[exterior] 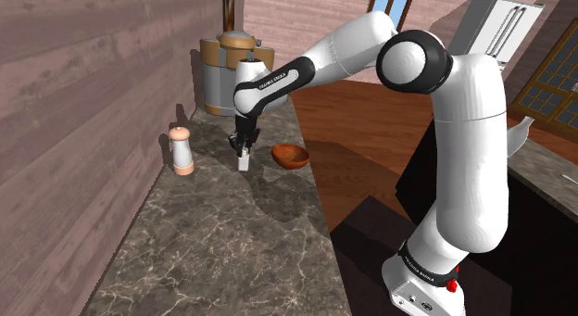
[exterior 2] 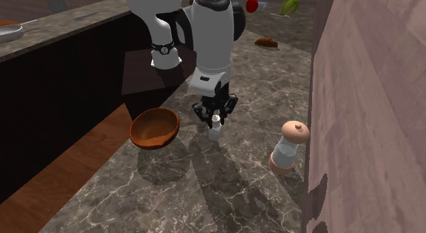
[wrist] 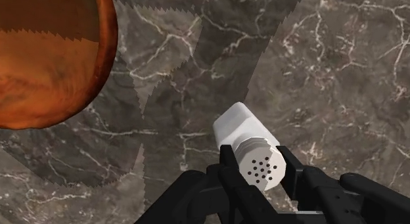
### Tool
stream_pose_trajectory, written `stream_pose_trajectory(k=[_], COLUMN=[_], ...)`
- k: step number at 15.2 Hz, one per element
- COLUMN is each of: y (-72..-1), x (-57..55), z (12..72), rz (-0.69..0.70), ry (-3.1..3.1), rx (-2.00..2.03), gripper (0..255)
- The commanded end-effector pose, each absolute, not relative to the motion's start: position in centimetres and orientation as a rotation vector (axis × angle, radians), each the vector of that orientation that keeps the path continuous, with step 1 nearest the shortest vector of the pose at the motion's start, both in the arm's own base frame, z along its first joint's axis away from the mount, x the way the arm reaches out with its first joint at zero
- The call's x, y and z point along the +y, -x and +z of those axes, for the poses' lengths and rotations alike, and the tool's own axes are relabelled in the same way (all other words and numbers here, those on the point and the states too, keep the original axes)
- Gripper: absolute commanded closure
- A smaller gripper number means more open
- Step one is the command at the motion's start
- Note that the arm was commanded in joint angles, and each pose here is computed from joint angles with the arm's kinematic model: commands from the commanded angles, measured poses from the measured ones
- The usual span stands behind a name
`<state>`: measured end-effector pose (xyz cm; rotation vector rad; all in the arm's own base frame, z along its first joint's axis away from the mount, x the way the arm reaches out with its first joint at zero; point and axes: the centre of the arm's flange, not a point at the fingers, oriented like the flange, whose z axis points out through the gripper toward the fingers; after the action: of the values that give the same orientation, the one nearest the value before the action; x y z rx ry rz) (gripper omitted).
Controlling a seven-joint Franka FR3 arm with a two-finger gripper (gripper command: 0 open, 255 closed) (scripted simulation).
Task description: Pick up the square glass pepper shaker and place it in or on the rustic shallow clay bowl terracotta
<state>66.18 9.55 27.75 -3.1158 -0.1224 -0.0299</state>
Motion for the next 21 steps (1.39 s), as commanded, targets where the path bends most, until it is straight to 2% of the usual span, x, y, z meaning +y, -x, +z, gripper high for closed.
stream_pose_trajectory(k=[1,21], y=[-66.3,-66.3], x=[9.4,9.4], z=[28.9,39.4], rz=[-0.029,-0.029], ry=[3.116,3.116], rx=[-0.123,-0.123], gripper=[255,255])
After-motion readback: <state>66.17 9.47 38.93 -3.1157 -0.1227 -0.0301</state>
